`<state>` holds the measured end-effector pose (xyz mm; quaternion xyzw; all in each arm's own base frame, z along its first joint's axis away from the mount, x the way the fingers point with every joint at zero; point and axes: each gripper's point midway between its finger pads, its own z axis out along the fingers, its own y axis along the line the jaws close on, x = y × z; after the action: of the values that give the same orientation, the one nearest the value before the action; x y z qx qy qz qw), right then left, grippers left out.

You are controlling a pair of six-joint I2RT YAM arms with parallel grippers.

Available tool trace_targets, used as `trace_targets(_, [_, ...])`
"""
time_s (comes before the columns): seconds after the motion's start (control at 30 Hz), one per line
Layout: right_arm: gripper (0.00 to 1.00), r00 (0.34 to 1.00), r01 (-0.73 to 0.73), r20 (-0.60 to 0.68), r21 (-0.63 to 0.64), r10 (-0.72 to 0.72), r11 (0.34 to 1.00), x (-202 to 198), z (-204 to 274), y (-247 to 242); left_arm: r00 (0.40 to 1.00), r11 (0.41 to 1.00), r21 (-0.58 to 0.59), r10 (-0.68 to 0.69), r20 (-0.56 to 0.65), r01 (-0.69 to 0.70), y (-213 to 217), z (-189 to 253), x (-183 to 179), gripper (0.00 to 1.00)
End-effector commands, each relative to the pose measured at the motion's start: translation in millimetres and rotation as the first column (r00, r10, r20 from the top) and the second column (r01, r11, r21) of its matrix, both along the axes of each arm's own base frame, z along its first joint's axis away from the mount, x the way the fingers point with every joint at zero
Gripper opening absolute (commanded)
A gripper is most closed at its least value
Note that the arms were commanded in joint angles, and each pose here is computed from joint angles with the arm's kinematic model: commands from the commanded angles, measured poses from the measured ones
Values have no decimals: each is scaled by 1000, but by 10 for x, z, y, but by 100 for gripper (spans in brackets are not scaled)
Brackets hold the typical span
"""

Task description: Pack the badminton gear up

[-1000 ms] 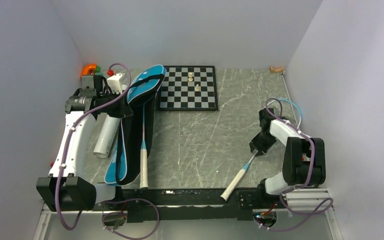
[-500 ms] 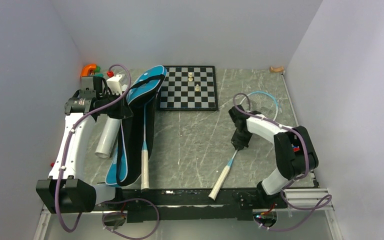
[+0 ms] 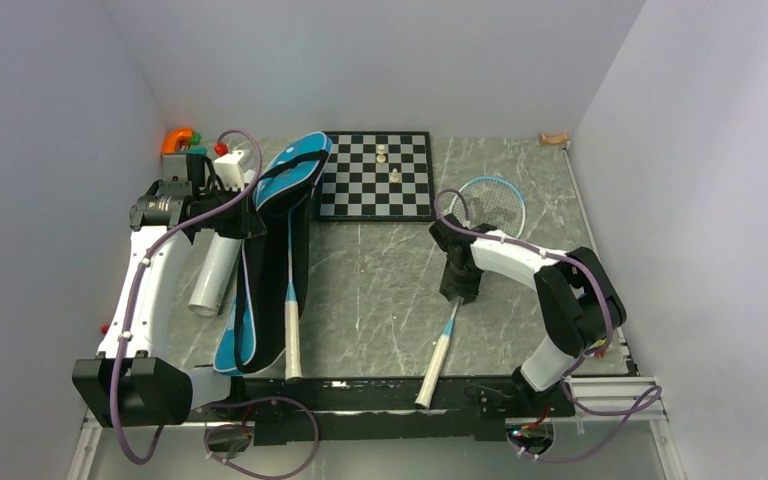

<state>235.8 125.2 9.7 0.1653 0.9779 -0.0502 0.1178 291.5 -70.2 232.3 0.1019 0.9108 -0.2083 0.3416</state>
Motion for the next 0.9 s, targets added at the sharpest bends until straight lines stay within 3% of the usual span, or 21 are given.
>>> trace_targets(0.0, [50, 996, -45, -73, 5, 45, 999, -133, -132, 13, 994, 999, -24, -32, 108, 35, -53, 253, 64, 0])
trace_targets(0.13, [83, 998, -66, -19, -14, 65, 998, 89, 29, -11, 993, 999, -23, -34, 113, 37, -54, 272, 52, 0])
trace_targets(0.23, [91, 998, -64, -2, -14, 64, 998, 233, 64, -47, 993, 999, -24, -34, 114, 37, -58, 280, 39, 0])
trace_targets(0.3, [89, 998, -59, -10, -11, 59, 998, 320, 42, -103, 993, 999, -23, -33, 114, 36, -56, 282, 37, 0])
trace_targets(0.43, [71, 1000, -26, -2, 16, 26, 1000, 484, -16, -213, 993, 999, -23, -31, 113, 34, -49, 273, 24, 0])
trace_targets(0.53, [70, 999, -24, 28, 70, 22, 997, 611, -42, -219, 993, 999, -26, -32, 113, 35, -55, 282, 20, 0])
trace_targets(0.87, [53, 1000, -12, 18, 40, 11, 999, 583, -190, -293, 993, 999, -11, -33, 109, 34, -33, 279, 11, 0])
